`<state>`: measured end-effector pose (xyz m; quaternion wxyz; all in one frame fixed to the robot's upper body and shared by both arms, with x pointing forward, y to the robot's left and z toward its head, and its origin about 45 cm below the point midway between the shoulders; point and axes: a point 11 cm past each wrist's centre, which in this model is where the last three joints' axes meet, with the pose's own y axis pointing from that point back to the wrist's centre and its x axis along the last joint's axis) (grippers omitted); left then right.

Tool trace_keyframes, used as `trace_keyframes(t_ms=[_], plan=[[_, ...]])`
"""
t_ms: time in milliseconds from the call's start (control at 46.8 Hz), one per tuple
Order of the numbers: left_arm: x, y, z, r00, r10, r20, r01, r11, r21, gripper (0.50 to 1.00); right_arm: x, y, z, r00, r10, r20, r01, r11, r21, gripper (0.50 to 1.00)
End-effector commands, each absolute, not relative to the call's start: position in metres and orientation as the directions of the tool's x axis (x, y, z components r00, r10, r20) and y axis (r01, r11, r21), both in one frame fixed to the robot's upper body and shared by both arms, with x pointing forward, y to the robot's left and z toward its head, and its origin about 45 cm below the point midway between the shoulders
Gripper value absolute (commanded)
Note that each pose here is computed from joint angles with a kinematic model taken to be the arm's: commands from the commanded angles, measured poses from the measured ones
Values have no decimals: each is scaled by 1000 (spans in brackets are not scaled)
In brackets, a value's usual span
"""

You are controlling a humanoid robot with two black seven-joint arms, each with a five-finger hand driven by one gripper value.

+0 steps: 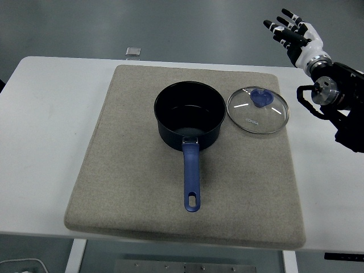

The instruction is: Lift the pot lid and place it to the right of the pot.

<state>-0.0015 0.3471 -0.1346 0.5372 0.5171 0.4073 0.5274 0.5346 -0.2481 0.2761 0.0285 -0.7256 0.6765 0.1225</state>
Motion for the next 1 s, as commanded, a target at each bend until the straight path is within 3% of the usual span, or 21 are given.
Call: trace_keyframes(t_ms=[0,705,983], plan=[[-2,347,-135,112,988,108,-145,-91,985,1000,535,-248,276,53,-975,-216,-989,-82,125,903],[-2,347,-135,112,988,108,-145,-91,985,1000,531,-252,264,34,-973,-228,-987,-69,147,905],[-2,347,-135,112,988,108,-145,-91,985,1000,533,-257,278,35,-972,-232,-999,-42,28,905]])
